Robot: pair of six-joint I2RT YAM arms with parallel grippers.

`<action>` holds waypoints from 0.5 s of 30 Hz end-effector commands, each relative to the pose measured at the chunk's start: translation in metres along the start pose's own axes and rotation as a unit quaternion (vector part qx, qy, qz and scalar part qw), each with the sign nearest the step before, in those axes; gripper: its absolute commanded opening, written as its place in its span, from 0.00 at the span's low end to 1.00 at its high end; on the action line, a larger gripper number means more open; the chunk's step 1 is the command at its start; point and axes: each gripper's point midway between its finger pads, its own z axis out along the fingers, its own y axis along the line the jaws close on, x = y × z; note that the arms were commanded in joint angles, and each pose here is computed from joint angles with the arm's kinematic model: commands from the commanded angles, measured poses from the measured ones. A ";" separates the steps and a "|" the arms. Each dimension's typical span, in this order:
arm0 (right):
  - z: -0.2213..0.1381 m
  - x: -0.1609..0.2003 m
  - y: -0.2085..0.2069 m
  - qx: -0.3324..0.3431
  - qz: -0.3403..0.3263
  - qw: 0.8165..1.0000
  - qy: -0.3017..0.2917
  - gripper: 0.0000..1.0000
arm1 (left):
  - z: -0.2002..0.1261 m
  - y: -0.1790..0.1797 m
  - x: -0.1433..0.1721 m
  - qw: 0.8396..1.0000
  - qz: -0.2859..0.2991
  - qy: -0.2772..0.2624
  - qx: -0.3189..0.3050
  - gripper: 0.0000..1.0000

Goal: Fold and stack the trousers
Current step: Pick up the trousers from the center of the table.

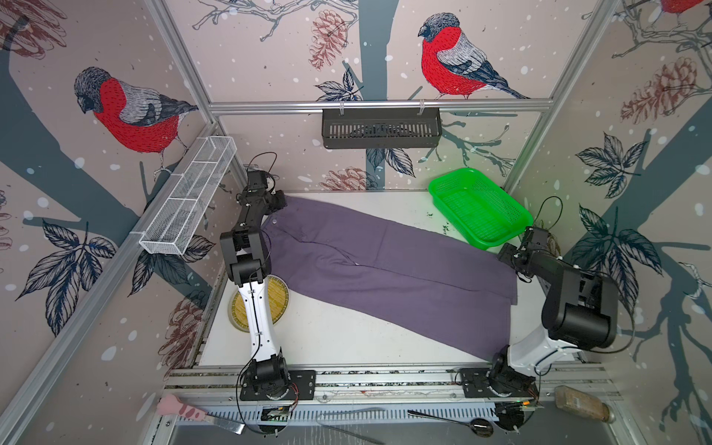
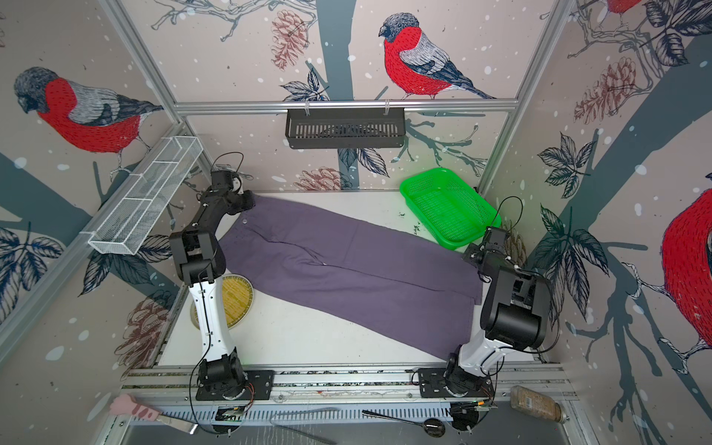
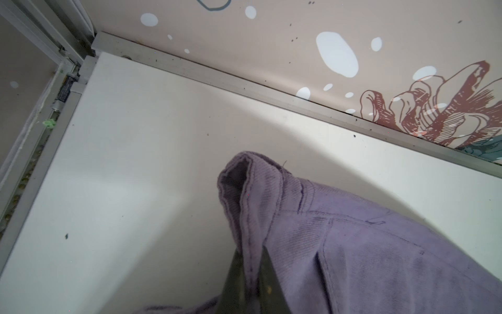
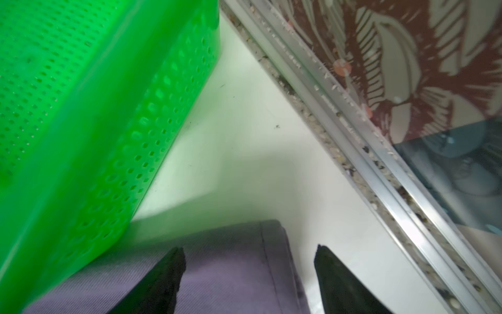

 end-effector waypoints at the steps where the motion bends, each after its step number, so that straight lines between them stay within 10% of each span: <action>1: 0.010 -0.002 0.002 -0.013 -0.010 1.000 0.004 0.77 | -0.010 -0.004 -0.011 1.000 0.006 -0.015 0.007 0.00; 15: 0.030 0.016 0.023 -0.074 -0.028 0.996 0.043 0.55 | -0.009 -0.005 -0.009 1.000 0.003 -0.009 0.015 0.00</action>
